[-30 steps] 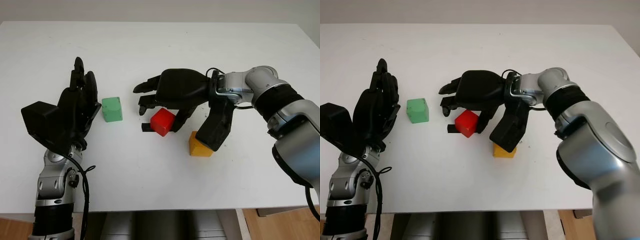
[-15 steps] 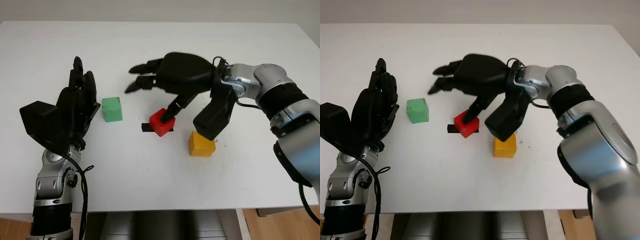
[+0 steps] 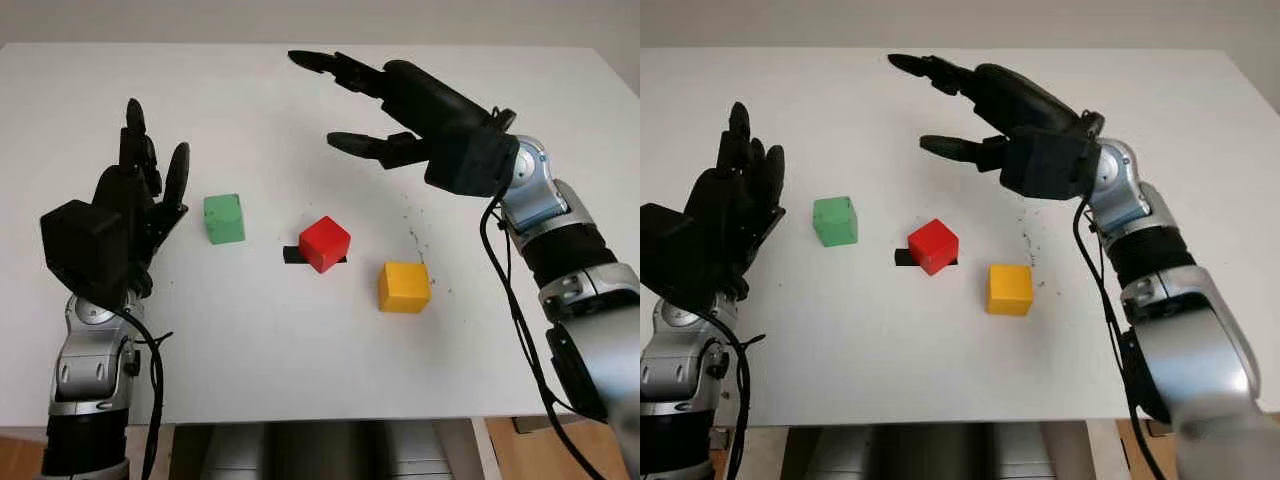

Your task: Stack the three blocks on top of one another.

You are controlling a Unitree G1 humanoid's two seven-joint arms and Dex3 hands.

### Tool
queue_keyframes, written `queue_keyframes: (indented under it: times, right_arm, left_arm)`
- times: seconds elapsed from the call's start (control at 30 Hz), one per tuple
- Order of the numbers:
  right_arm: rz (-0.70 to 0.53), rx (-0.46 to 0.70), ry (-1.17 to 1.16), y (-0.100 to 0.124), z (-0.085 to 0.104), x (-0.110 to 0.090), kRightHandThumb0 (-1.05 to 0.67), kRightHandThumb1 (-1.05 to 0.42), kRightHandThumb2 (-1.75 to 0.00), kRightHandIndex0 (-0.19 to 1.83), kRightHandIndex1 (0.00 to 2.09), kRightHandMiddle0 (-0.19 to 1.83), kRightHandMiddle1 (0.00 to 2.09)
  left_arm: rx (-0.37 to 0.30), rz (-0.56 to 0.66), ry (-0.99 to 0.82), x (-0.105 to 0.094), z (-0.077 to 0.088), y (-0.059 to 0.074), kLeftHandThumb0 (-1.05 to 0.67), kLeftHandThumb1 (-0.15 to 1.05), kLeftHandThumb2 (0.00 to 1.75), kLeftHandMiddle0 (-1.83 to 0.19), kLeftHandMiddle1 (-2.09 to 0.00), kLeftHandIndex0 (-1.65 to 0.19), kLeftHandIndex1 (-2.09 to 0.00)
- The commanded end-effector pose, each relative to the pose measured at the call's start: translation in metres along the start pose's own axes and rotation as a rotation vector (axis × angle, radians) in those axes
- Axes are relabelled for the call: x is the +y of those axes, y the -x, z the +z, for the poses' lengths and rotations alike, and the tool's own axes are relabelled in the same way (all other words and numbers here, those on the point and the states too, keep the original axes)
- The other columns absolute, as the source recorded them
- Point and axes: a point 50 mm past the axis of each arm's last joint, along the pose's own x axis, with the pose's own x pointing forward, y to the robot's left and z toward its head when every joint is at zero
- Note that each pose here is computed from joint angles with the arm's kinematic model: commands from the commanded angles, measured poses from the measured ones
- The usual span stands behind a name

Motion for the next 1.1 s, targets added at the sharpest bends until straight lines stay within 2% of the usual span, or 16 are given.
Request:
queue_keyframes:
  times: [0.0, 0.17, 0.27, 0.3, 0.4, 0.57, 0.7, 0.93, 1.07]
  right_arm:
    - [-0.027, 0.016, -0.055, 0.005, -0.004, 0.002, -0.79, -1.05, -0.61, 0.10, 0.03, 0.05, 0.13]
    - [-0.044, 0.068, -0.126, 0.014, -0.011, 0.004, -0.79, -1.05, -0.60, 0.11, 0.04, 0.06, 0.11]
    - [-0.034, 0.109, -0.157, 0.024, -0.014, -0.001, -0.78, -1.05, -0.55, 0.05, 0.02, 0.05, 0.09]
    - [-0.035, 0.117, -0.161, 0.029, -0.014, -0.004, -0.77, -1.05, -0.52, 0.03, 0.01, 0.05, 0.08]
    - [-0.041, 0.157, -0.158, 0.048, -0.014, -0.012, -0.77, -1.05, -0.42, 0.01, 0.02, 0.05, 0.07]
    - [-0.036, 0.208, -0.130, 0.086, -0.008, -0.027, -0.72, -1.05, -0.18, 0.03, 0.05, 0.06, 0.06]
    - [-0.028, 0.231, 0.039, 0.115, 0.002, -0.034, -0.72, -1.03, -0.07, 0.10, 0.08, 0.12, 0.08]
    - [0.007, 0.233, 0.185, 0.151, 0.011, -0.023, -0.73, -0.99, -0.05, 0.13, 0.08, 0.17, 0.07]
    - [0.008, 0.216, 0.258, 0.161, 0.017, -0.013, -0.71, -0.98, -0.05, 0.16, 0.08, 0.19, 0.07]
  left_arm:
    - [-0.006, 0.005, -0.039, 0.004, 0.003, 0.003, -0.75, 1.05, 0.24, 0.09, -0.07, 0.11, -0.05]
    - [-0.011, 0.008, -0.056, 0.008, 0.004, 0.004, -0.69, 1.05, 0.17, 0.05, -0.07, 0.07, -0.07]
    - [-0.017, 0.000, -0.051, 0.007, 0.002, 0.004, -0.72, 1.05, 0.25, 0.06, -0.06, 0.07, -0.07]
    - [-0.028, -0.006, -0.037, 0.006, 0.002, 0.004, -0.71, 1.05, 0.33, 0.08, -0.05, 0.09, -0.06]
    - [-0.044, -0.008, 0.044, 0.004, 0.000, 0.006, -0.74, 1.05, 0.46, 0.14, -0.03, 0.13, -0.04]
    - [-0.049, -0.007, 0.110, 0.001, -0.003, 0.007, -0.76, 1.05, 0.57, 0.19, 0.00, 0.19, 0.00]
    - [-0.048, -0.009, 0.130, -0.002, -0.005, 0.006, -0.77, 1.05, 0.61, 0.19, 0.00, 0.19, 0.00]
    - [-0.040, -0.019, 0.134, -0.006, -0.005, 0.005, -0.77, 1.05, 0.64, 0.19, 0.00, 0.19, 0.00]
    - [-0.038, -0.029, 0.129, -0.005, -0.005, 0.006, -0.77, 1.05, 0.64, 0.19, 0.00, 0.19, 0.00]
